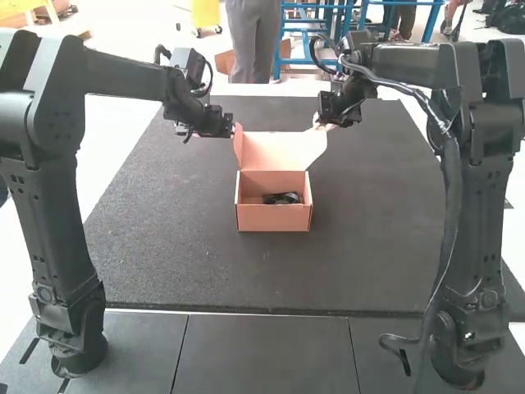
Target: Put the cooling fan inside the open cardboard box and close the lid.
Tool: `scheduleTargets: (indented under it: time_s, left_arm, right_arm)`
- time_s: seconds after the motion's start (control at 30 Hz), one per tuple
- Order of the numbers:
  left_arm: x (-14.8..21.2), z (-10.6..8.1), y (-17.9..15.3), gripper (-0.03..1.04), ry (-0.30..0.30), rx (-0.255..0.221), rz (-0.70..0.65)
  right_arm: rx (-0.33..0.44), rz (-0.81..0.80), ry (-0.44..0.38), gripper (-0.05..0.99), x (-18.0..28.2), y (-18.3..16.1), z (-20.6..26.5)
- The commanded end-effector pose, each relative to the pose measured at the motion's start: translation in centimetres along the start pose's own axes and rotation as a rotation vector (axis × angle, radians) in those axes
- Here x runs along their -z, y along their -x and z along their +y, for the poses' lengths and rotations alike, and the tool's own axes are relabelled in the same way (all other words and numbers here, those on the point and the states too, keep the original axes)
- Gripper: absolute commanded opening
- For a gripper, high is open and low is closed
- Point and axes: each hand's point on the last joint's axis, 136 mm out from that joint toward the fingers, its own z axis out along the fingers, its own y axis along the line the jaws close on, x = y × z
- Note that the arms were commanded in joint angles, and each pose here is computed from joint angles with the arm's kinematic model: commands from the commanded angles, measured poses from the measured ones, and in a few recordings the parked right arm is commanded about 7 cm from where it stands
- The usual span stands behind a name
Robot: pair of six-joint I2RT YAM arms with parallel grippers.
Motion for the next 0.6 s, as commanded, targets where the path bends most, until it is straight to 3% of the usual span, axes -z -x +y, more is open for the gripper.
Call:
scheduleTargets:
  time_s: [0.0,0.27,0.57]
  left_arm:
    - [0.7,-0.6,2.2,0.97,-0.019,0.005,-0.046]
    - [0.9,-0.7,2.3,0.97,-0.02,0.006,-0.048]
    - [1.3,-0.8,2.7,0.97,-0.021,0.005,-0.052]
  right_arm:
    - [-0.027,-0.037,0.026,0.36,1.0,1.5,0.0]
    - [-0.039,0.029,0.051,0.36,1.3,0.1,0.7]
    - [-0.036,0.019,0.069,0.12,1.6,0.6,1.0]
